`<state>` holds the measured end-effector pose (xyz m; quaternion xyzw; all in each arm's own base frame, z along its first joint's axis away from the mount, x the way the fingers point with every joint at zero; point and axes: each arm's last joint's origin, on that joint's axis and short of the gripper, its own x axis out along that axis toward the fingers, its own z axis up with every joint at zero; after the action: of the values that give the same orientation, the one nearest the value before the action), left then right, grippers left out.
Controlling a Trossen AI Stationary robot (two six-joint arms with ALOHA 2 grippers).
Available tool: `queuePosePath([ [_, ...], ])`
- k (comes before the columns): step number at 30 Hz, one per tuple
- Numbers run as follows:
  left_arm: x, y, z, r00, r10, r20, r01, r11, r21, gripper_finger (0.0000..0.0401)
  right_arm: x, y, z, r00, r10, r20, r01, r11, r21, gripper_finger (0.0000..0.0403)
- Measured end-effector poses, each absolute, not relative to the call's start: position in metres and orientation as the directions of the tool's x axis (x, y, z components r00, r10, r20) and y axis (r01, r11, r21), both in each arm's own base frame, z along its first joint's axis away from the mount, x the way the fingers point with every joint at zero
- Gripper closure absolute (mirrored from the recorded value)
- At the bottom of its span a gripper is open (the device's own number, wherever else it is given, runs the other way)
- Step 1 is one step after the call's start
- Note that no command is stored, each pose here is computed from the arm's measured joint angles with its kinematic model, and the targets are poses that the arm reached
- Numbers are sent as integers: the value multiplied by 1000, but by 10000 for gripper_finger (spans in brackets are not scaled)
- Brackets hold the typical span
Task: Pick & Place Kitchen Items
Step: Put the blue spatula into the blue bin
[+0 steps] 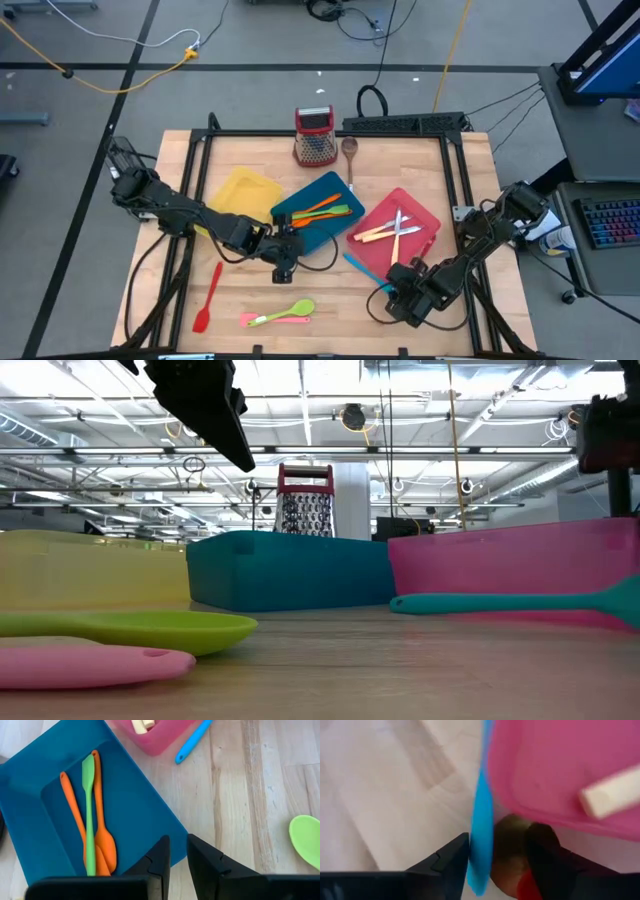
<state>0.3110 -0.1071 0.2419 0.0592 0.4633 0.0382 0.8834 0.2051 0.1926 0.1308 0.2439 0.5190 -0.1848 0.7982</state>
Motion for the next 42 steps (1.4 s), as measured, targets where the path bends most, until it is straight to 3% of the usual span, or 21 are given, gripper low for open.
queuePosePath([
  [16,311,-107,242,568,123,-814,-13,990,140,334,203,193,151,456,85,-886,448,838,311,385],
  [24,311,-107,242,568,123,-814,-13,990,141,334,208,196,161,547,119,-829,405,829,386,377],
  [30,311,-107,242,568,123,-814,-13,990,140,334,221,204,172,660,213,-721,175,889,423,386],
  [36,312,-110,243,588,112,-801,-16,992,128,334,238,192,177,734,158,-660,108,933,344,379],
  [42,310,-121,244,604,91,-792,3,993,116,334,256,167,178,762,39,-646,96,981,171,383],
])
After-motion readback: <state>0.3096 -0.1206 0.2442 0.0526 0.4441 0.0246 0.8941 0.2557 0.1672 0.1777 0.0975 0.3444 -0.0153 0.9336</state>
